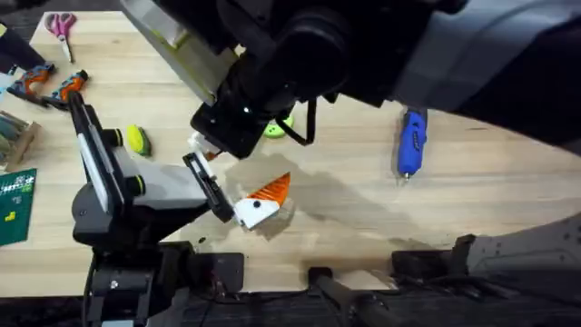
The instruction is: Pick up the gripper from the table and insert it into the empty holder that is missing its gripper. Then pick up a screw, insert it into the mounting hole, and use the screwdriver to tighten it. Finally, clean up the table by picking up the vegetable and placing it into the bucket.
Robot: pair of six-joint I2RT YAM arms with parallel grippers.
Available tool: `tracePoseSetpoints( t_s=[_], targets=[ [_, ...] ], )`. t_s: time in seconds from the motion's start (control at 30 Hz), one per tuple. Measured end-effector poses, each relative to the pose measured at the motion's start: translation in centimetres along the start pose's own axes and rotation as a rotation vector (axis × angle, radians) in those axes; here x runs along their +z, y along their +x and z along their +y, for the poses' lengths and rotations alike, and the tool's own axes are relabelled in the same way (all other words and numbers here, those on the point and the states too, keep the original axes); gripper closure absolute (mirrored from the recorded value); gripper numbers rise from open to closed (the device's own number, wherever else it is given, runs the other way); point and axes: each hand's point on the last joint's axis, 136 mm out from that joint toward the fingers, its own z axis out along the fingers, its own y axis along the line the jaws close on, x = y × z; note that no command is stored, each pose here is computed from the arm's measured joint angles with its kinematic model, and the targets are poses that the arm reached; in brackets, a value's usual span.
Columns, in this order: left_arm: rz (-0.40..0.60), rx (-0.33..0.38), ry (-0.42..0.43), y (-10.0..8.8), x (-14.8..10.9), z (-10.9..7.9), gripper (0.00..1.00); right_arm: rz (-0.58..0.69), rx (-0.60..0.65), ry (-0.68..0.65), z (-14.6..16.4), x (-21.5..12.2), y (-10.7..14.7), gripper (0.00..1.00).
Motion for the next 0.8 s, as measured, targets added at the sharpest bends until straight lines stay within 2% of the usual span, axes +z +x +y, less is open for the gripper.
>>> tracePoseSetpoints(
  t_s=[0.8],
  targets=[
    [0.000, -0.003, 0.000, 0.00, 0.00, 0.00, 0.015, -0.004, -0.018, -0.007, 0.83, 0.24, -0.20, 0.995]
  ],
)
